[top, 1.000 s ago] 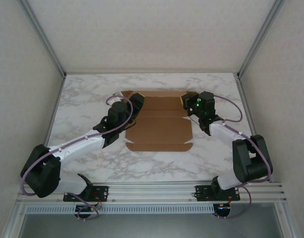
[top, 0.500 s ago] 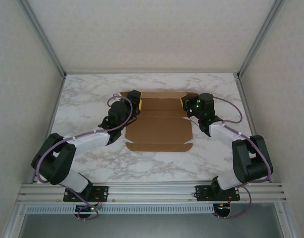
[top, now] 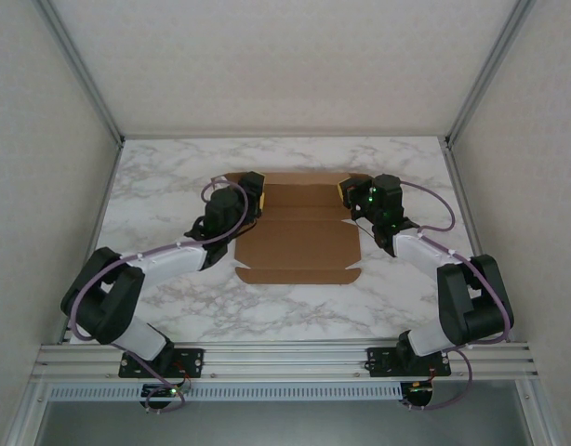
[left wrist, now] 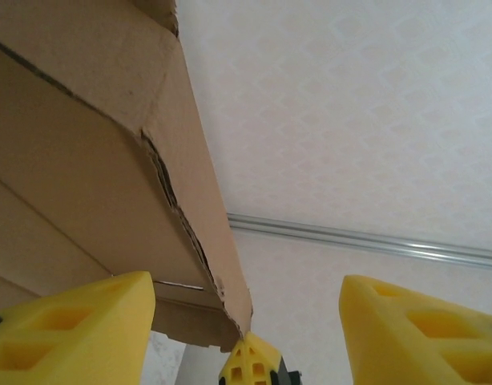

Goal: Fold the paper box

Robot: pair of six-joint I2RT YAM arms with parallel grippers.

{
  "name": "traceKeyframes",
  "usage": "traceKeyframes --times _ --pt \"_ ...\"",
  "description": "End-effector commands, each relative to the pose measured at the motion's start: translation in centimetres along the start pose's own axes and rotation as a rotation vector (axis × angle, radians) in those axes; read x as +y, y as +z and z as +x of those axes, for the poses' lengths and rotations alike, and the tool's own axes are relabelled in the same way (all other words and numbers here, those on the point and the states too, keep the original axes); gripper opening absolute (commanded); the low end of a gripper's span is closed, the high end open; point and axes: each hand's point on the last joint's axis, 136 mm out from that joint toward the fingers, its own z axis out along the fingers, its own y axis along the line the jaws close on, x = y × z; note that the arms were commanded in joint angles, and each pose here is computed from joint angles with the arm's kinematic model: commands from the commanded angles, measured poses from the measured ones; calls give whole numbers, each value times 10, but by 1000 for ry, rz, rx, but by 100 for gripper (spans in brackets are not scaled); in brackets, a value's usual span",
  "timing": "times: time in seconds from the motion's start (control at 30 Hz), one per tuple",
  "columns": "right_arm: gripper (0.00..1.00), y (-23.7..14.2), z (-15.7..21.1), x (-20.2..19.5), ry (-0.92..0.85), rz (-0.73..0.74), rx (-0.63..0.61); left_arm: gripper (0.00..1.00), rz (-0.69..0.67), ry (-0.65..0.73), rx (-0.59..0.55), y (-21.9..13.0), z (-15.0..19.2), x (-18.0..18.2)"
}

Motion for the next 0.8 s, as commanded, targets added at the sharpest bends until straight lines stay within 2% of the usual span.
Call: traceKeyframes --times 0.0,0.1,0.27,0.4,0.63,0.77 --pt "0 -7 5 2 -12 -8 1 61 12 0 4 13 -2 -8" --pt "0 -7 7 3 -12 -12 6 58 26 15 -12 22 -5 -13" --pt "0 -8 10 3 -16 -11 9 47 24 20 -42 33 -16 -12" --pt "0 -8 11 4 -12 -13 11 37 29 22 -59 35 -20 -11" --pt "0 -7 12 3 -10 -13 9 31 15 25 -68 35 -22 -3" --pt "0 -6 13 1 -12 -8 10 21 20 19 -63 35 -22 -1"
